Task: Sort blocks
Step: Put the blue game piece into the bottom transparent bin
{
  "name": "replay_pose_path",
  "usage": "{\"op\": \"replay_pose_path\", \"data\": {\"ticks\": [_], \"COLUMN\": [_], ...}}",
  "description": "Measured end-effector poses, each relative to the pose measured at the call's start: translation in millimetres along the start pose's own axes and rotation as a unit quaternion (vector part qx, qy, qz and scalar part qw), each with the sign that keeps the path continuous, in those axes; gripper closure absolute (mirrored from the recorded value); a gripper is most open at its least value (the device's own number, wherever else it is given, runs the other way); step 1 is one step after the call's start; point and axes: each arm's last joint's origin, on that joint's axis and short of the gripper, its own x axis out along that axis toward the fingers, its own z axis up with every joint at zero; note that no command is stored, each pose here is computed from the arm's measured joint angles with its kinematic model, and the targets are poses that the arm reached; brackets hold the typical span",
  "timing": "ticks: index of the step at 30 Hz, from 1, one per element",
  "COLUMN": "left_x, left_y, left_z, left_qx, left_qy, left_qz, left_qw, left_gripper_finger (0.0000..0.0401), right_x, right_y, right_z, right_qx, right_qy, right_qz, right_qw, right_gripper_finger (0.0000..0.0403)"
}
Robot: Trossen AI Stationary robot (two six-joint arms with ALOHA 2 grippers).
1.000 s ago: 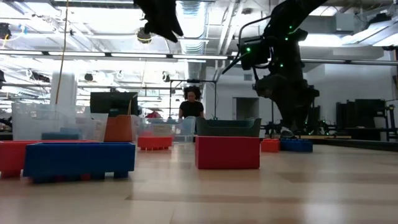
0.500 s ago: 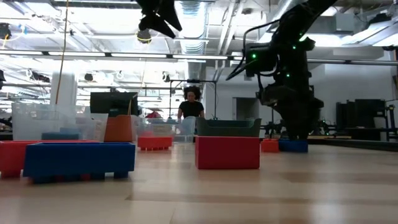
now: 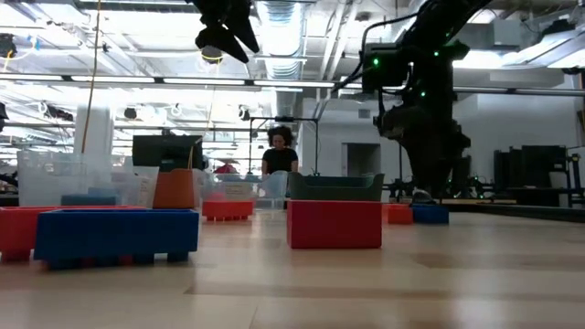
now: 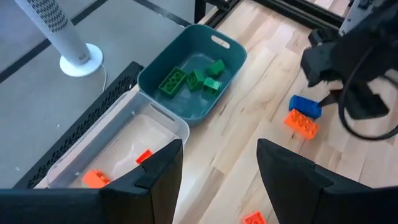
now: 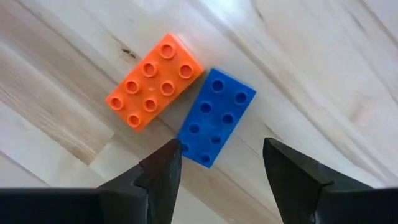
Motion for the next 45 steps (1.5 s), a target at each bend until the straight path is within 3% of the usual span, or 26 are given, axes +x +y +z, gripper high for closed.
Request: {"op": "replay_pose_path", "data": {"ticks": [7,13,21,37,45], "left_x": [1.6,11.6,16.4,16.5,16.6], "left_y": [0.6,0.6,0.8,0.6,0.4], "left_z": [-4.5,-13.2,-19.5,-18.3,-17.4], "left_qx": [0.022,0.037,0.036,0.039,0.048], "left_qy": [0.018,0.032,0.050,0.044,0.039], "left_qz": [0.003,0.005,0.003,0.002,0.001], "left_qw": [1.000,0.999,0.998,0.998,0.998], "left_gripper_finger": [0.0203,0.0203,0.0203,0.0203,0.0203], "right_x": [-8.9,10.3,14.4,40.1,45.6], "right_y": [8.4,23.2,22.2,4.1,0.7], "right_z": [-4.2,-5.8,-5.0,-8.1,-13.1], "right_qx": [0.023,0.019,0.044,0.075,0.049], "right_qy": [-0.021,-0.009,-0.022,-0.034,-0.029], "right_qz": [0.020,0.009,-0.022,-0.013,-0.021], "right_qw": [0.999,1.000,0.999,0.996,0.998], "right_gripper_finger": [0.0168,0.0168,0.0168,0.0168,0.0180]}}
